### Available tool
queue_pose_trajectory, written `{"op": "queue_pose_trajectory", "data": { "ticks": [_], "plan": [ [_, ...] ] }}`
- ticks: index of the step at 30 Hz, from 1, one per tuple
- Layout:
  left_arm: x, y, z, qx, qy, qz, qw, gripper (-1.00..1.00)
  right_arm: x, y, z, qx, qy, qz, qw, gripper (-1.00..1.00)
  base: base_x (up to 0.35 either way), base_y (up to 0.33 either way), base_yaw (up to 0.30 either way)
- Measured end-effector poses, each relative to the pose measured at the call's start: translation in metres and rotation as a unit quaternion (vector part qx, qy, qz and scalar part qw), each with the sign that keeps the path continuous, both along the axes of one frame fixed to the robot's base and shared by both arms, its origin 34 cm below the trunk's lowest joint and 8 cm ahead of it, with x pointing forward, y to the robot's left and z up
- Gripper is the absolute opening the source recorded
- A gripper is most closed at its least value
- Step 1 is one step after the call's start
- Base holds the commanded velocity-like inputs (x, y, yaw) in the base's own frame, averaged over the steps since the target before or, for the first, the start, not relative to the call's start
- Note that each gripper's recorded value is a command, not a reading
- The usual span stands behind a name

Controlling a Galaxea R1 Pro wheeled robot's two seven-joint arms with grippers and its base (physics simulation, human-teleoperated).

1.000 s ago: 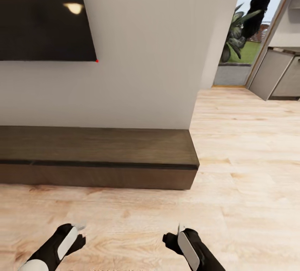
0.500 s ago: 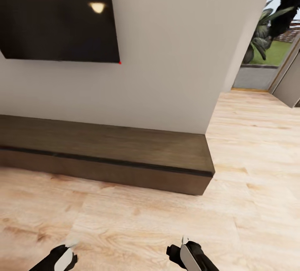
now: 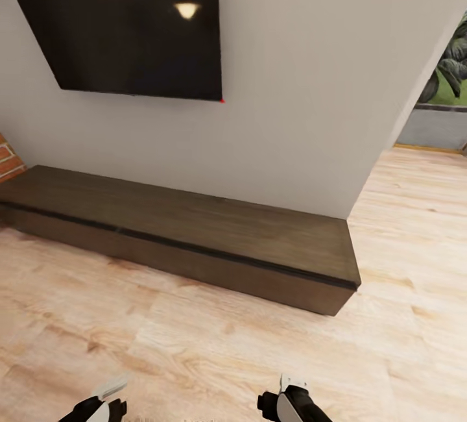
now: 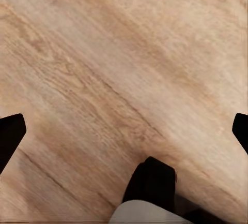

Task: Place each of the two pumpkins and all three candles from the living room inside a cabinet in the living room (use any cabinet), then make sure every cabinet is closed, and position the cauldron so it is next to a table in the living room.

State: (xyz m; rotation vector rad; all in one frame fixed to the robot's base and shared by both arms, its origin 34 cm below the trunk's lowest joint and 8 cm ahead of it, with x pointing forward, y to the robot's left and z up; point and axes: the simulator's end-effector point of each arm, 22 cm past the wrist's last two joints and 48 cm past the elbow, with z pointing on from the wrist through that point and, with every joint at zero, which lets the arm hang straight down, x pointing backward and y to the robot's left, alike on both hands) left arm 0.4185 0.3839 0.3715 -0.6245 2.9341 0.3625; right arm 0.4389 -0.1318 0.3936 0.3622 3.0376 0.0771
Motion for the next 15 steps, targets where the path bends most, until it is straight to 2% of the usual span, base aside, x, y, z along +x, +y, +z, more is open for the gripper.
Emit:
{"op": "queue_pose_trajectory", "data": {
  "ticks": [6,15],
  "plan": [
    [-0.001,-0.006,0.009,-0.005,0.003,-0.002,1.0000,1.00,-0.007,-0.019,0.003,-0.016,0.005,-0.003,0.9998,1.00,0.000,0.000,0.258],
    [-0.003,-0.006,0.014,-0.006,0.007,-0.001,1.0000,1.00,-0.010,-0.020,0.008,-0.018,0.008,-0.002,0.9998,1.00,0.000,0.000,0.258]
  ]
}}
